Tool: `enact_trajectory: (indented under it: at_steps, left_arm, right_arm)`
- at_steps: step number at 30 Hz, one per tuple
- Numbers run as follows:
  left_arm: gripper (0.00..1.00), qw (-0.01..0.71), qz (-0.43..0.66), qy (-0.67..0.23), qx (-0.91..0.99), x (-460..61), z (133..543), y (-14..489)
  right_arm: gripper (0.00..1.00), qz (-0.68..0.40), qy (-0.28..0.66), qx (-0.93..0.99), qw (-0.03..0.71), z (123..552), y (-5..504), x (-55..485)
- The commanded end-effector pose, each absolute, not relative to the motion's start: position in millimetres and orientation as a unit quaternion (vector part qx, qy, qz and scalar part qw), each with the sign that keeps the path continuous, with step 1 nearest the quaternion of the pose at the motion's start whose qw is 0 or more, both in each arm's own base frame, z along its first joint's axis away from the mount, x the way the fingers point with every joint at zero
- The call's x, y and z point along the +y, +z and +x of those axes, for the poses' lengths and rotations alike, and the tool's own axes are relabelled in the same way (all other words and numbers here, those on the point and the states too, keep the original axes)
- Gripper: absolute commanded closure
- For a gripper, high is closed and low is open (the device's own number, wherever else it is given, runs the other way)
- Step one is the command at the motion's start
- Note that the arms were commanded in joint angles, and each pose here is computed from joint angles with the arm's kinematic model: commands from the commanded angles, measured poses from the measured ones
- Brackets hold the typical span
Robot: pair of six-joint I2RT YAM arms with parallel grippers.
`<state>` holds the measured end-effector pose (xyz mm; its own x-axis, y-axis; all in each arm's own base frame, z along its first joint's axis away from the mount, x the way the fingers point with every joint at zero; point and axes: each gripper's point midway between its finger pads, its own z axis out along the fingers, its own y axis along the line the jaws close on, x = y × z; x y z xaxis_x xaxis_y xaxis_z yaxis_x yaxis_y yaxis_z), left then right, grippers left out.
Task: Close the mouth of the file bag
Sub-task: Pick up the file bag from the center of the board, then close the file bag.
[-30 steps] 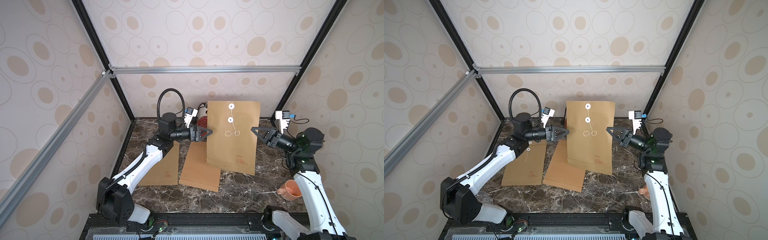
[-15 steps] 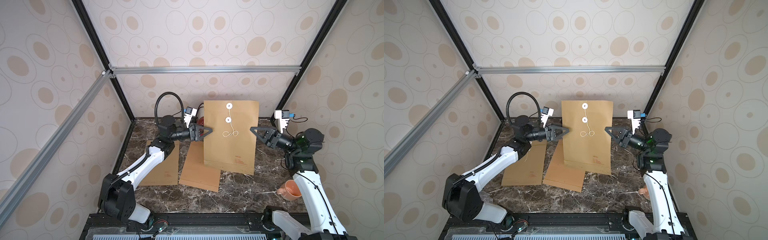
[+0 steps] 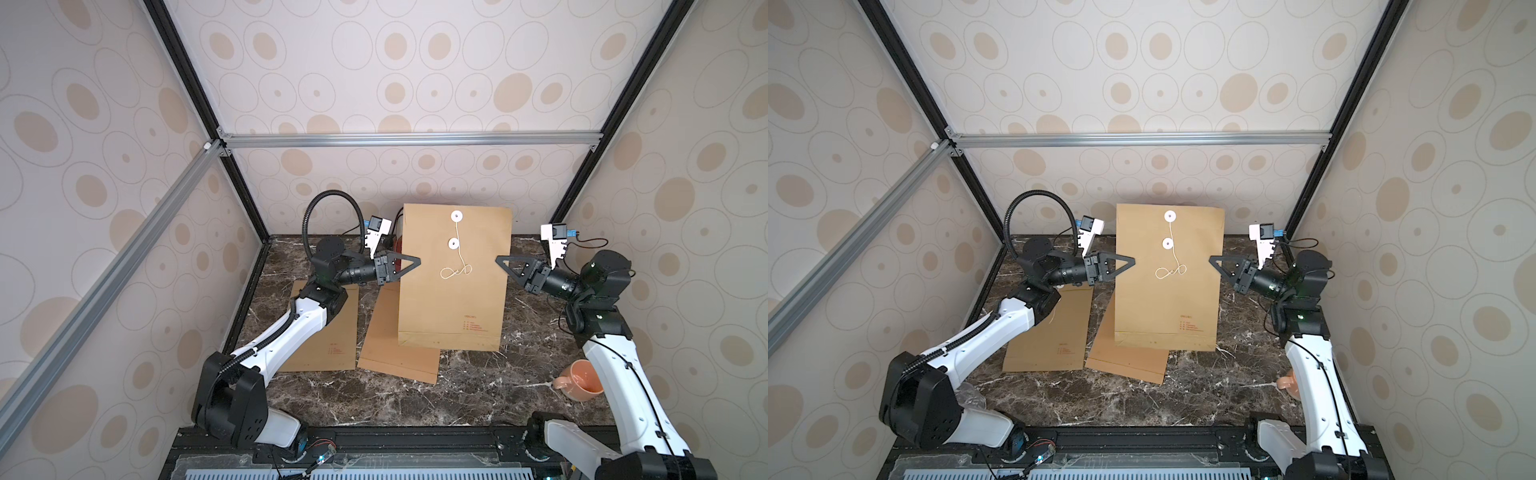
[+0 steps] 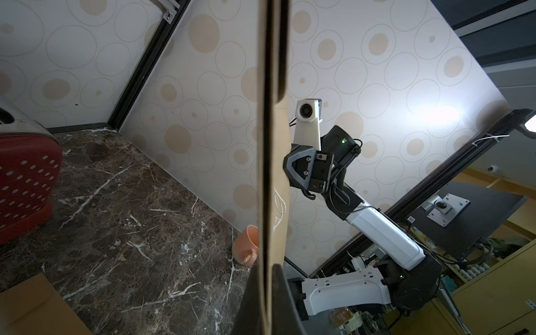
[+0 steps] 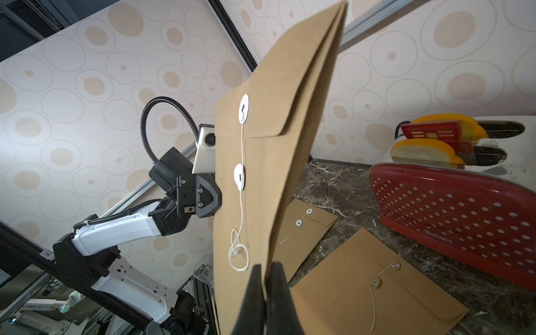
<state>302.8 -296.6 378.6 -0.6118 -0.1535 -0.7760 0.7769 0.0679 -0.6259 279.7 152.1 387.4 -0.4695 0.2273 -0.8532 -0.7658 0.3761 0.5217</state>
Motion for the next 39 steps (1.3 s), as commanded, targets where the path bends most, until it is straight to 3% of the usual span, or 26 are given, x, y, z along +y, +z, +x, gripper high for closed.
enact_trajectory:
  at_steps: [1,6,15,21,25,34,39]
  left_arm:
    - [1.0,0.418,0.271,-0.602,0.624,-286.7,297.1,399.3]
    - [1.0,0.442,0.279,-0.559,0.643,-279.1,295.7,390.0]
    - [1.0,0.483,0.312,-0.506,0.643,-273.0,294.6,382.7]
    - [1.0,0.483,0.332,-0.511,0.629,-279.2,283.0,386.2]
    - [1.0,0.484,0.351,-0.519,0.611,-285.0,269.6,390.4]
    - [1.0,0.491,0.373,-0.505,0.604,-286.7,256.4,391.5]
    - [1.0,0.494,0.384,-0.487,0.61,-284.5,254.7,388.5]
  right_arm:
    - [0.72,-0.198,0.469,0.698,0.503,276.6,387.1,145.4]
    - [0.55,-0.171,0.365,0.729,0.553,280.9,381.0,122.8]
    - [0.52,-0.251,0.304,0.585,0.709,240.7,410.9,123.7]
    - [0.49,-0.295,0.34,0.602,0.66,240.0,394.3,153.5]
    - [0.53,-0.338,0.349,0.598,0.637,244.0,384.8,183.0]
    - [0.56,-0.406,0.324,0.586,0.622,258.2,371.2,220.5]
    - [0.57,-0.423,0.303,0.544,0.658,252.8,379.4,222.3]
